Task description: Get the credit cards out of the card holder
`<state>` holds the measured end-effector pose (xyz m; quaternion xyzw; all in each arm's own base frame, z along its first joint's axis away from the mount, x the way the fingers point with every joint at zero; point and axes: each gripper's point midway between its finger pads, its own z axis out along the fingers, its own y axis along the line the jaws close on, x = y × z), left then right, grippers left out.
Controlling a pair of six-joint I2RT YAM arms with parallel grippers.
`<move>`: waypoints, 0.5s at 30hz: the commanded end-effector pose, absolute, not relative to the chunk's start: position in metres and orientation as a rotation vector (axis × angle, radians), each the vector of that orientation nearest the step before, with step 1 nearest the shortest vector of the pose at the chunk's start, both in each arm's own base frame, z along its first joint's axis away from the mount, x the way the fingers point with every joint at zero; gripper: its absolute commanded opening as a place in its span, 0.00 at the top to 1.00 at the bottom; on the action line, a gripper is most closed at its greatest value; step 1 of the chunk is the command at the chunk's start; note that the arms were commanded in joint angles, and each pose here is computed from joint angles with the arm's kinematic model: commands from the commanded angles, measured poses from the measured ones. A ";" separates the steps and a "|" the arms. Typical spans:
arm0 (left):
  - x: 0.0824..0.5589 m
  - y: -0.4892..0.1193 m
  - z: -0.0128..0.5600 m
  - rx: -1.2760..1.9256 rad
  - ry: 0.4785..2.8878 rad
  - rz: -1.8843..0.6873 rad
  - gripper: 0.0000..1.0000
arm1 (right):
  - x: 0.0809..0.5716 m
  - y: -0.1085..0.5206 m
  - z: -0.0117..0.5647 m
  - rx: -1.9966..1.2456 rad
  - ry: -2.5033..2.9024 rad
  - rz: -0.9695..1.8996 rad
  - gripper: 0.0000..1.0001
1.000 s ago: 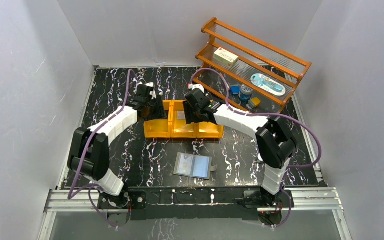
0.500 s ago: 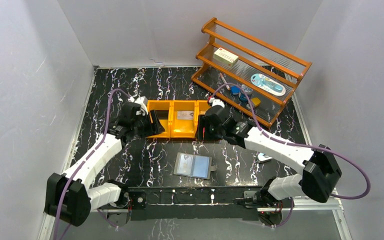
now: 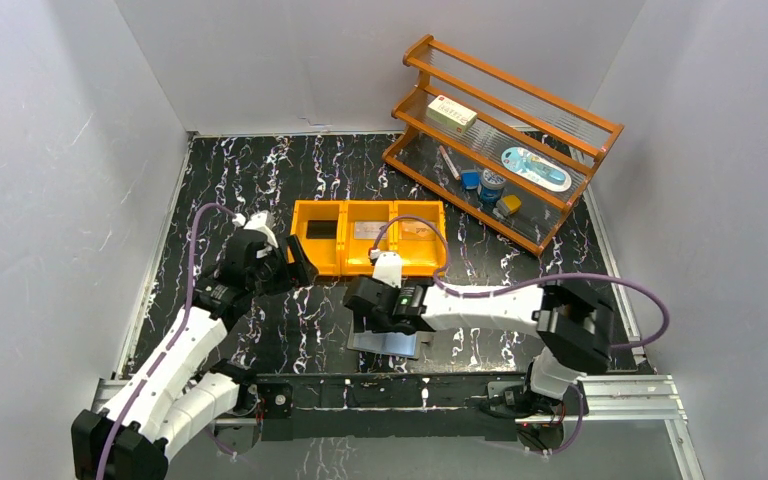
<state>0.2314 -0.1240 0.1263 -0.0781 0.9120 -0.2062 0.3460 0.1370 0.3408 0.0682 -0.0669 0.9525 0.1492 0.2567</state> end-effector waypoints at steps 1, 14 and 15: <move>0.232 -0.103 0.135 -0.272 2.318 -0.420 0.19 | 0.154 0.346 0.078 -0.022 2.517 0.283 0.26; 0.223 -0.088 0.127 -0.235 2.350 -0.316 0.14 | 0.151 0.350 0.041 0.043 2.577 0.146 0.30; 0.222 -0.088 0.126 -0.235 2.354 -0.318 0.14 | 0.150 0.351 0.038 0.036 2.584 0.141 0.31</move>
